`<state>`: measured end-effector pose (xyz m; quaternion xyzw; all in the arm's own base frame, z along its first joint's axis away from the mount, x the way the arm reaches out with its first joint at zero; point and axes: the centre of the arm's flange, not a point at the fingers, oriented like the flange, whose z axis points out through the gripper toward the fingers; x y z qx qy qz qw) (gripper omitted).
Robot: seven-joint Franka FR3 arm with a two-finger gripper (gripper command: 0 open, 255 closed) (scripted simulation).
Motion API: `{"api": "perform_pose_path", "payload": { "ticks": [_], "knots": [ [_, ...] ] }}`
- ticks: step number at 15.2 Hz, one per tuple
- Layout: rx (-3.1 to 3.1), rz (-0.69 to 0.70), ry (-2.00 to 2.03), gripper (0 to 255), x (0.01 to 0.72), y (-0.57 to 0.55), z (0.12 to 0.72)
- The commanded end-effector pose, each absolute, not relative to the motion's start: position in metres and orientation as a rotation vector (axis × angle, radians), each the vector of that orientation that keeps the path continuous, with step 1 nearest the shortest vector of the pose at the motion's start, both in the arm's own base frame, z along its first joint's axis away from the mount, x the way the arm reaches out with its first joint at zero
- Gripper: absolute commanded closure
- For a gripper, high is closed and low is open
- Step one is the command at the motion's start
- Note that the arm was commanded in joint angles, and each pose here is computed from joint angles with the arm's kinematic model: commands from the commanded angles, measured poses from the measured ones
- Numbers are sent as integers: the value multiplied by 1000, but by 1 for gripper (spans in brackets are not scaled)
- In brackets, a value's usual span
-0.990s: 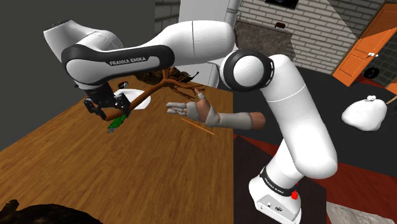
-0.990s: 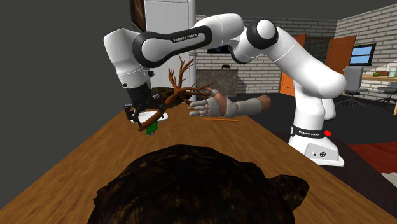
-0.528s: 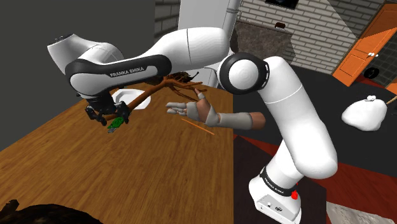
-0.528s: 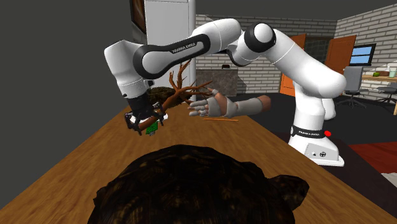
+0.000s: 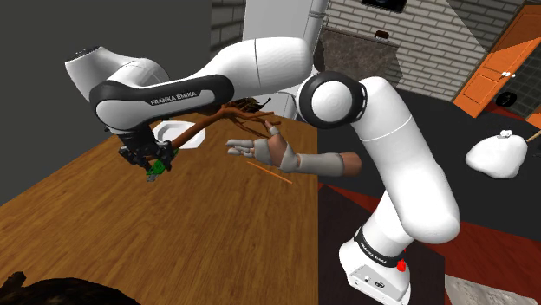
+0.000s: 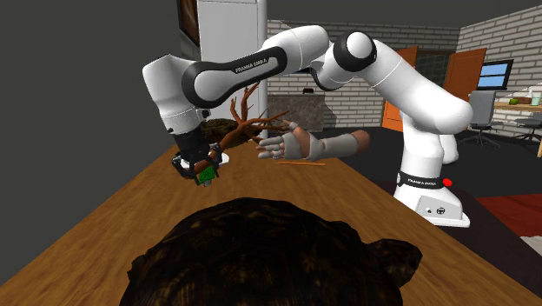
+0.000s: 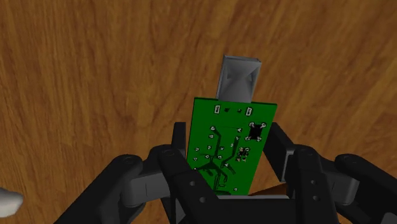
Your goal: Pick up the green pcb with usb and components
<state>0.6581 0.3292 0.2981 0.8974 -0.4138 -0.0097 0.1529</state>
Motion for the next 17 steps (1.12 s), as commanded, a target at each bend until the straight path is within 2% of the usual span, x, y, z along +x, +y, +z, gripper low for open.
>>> {"api": "perform_pose_path", "payload": {
  "ticks": [1,17],
  "knots": [
    [2572,-33,-1183,255,657,330,295],
    [2572,-33,-1183,255,657,329,376]
  ]
}}
